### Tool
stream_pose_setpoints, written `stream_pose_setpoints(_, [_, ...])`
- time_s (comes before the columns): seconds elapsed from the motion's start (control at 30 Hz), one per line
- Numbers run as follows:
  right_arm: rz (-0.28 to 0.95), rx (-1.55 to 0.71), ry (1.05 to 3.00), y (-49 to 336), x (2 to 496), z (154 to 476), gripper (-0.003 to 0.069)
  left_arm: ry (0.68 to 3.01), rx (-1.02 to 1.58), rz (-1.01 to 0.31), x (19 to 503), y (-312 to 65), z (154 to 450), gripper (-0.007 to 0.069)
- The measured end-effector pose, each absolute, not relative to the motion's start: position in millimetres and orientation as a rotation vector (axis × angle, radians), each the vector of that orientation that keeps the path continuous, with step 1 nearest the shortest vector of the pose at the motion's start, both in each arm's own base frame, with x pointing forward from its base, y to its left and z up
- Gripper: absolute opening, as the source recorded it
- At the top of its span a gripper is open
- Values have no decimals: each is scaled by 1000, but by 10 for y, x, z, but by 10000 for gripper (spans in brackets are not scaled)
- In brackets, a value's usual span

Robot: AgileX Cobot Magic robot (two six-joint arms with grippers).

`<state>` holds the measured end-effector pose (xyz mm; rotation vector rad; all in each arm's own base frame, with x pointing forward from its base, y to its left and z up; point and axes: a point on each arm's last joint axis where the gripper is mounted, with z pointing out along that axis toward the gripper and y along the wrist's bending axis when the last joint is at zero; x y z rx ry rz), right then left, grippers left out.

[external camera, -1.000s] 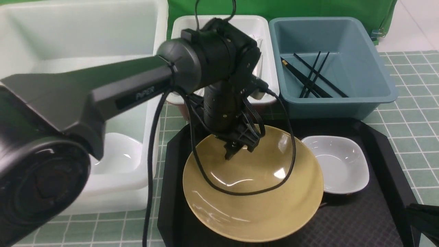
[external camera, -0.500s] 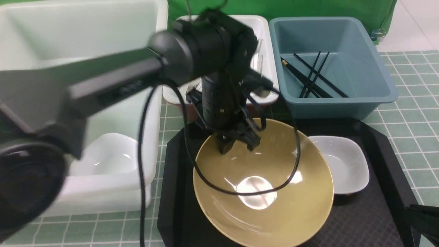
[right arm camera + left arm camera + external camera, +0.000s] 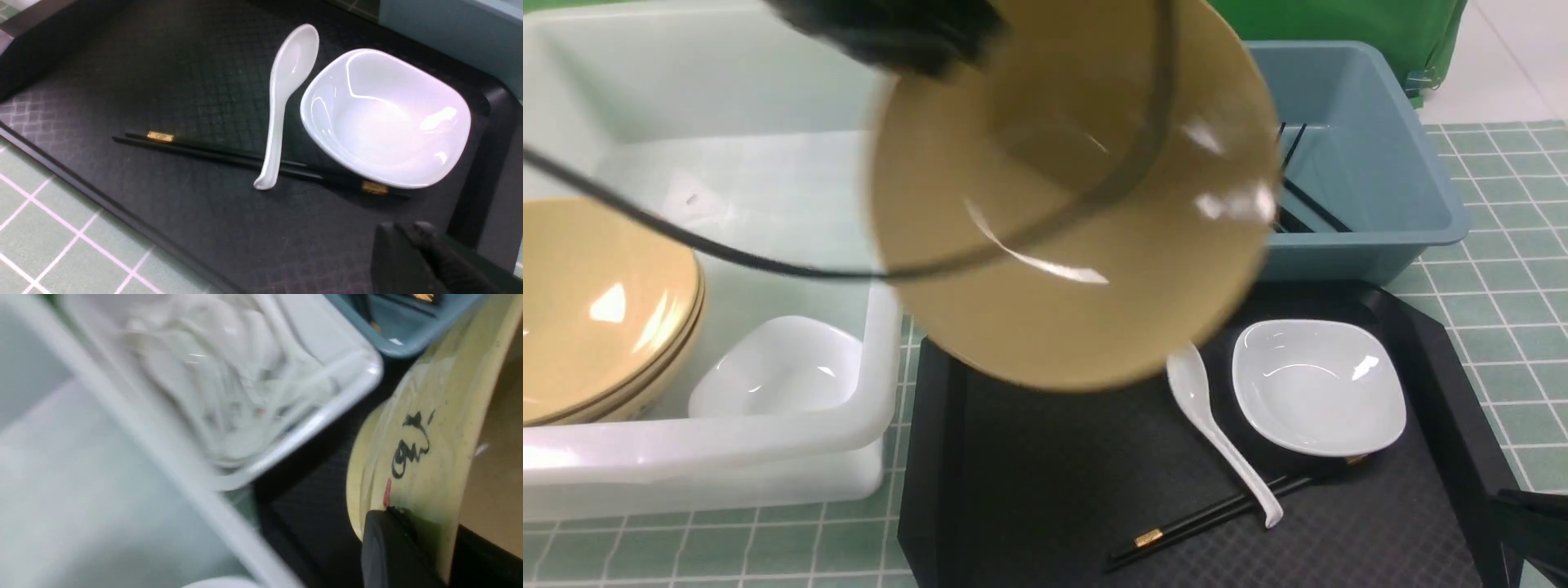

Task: On blue table put chopsticks spoon bowls plates into blue grey white boxes.
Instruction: 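Place the tan bowl onto the bowl stack in the left bin with the left gripper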

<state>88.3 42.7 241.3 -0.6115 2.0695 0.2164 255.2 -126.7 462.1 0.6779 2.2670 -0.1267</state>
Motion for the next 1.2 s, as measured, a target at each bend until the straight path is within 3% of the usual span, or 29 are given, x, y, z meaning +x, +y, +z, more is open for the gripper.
stream_pose_setpoints(0.1, [216, -611, 2069, 427, 883, 2413, 81, 2252, 379, -13, 2401, -590, 4863, 6])
stream_pose_setpoints(0.27, [216, -611, 2069, 427, 883, 2413, 87, 2256, -7, 132, 2266, 133, 4813, 6])
stream_pose_setpoints(0.4, [216, -608, 2062, 427, 887, 2419, 88, 2280, -312, 164, 2140, 624, 4457, 6])
stream_pose_setpoints(0.6, [216, -608, 2062, 427, 887, 2419, 93, 2291, -634, 88, 2126, 1057, 3686, 7])
stream_pose_setpoints(0.9, [215, -606, 2056, 428, 891, 2424, 100, 2205, -780, 47, 2105, 1132, 2940, 16])
stream_pose_setpoints(1.07, [215, -606, 2056, 428, 891, 2424, 100, 2199, -766, 72, 2080, 1131, 2796, 137])
stream_pose_setpoints(1.1, [215, -605, 2055, 428, 891, 2425, 100, 2199, -765, 73, 2080, 1131, 2793, 185])
stream_pose_setpoints(1.13, [215, -604, 2053, 428, 893, 2427, 101, 2196, -763, 73, 2078, 1130, 2798, 282])
stream_pose_setpoints(1.2, [215, -602, 2047, 428, 896, 2432, 104, 2191, -765, 66, 2068, 1119, 2814, 377])
